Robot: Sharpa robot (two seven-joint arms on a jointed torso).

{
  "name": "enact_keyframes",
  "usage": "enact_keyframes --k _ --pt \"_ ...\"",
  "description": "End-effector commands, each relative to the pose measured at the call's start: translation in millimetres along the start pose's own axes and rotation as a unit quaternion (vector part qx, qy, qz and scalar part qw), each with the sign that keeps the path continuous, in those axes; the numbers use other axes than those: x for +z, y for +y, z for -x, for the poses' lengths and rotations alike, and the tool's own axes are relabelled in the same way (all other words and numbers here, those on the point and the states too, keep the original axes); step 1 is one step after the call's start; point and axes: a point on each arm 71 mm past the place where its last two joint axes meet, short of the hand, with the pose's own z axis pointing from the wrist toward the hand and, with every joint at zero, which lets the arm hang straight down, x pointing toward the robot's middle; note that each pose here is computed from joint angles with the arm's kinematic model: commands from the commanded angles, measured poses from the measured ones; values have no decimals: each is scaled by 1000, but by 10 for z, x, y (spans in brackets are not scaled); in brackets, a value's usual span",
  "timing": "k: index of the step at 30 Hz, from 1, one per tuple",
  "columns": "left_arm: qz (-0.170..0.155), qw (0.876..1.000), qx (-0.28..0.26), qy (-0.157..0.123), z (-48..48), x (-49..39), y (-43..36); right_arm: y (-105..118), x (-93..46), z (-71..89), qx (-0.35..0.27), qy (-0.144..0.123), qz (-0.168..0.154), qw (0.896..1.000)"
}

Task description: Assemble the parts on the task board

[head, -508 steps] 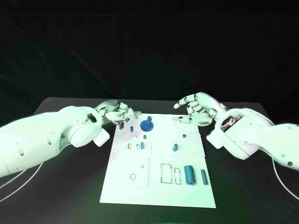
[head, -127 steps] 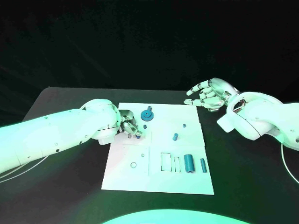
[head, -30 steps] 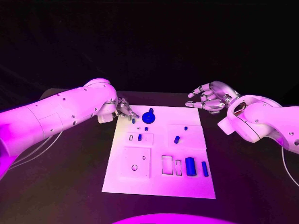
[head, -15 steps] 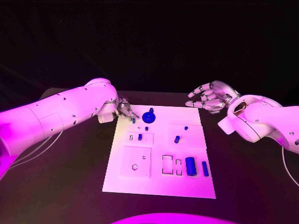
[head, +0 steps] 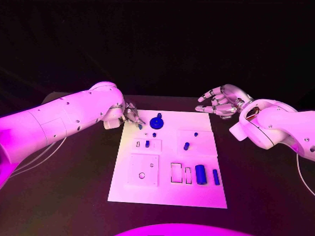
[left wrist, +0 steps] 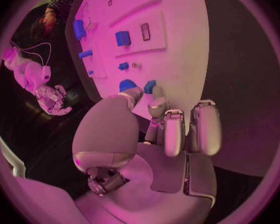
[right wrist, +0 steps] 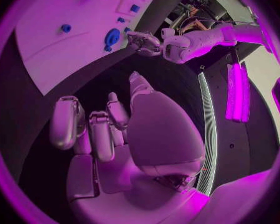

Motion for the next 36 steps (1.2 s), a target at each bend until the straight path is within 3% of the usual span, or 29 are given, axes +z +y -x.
enact_keyframes --k 1,22,29,36 --pt "-12 1000 -1 14 -25 -2 -35 11 1 -7 -4 1 7 1000" --pt "-12 1000 -8 13 -14 -10 7 12 5 -9 -4 1 8 1000" --pt "-27 999 -29 14 -42 -81 38 6 6 -5 -4 1 7 1000" --pt "-49 998 -46 5 -90 -215 65 -8 6 7 -5 0 5 1000"
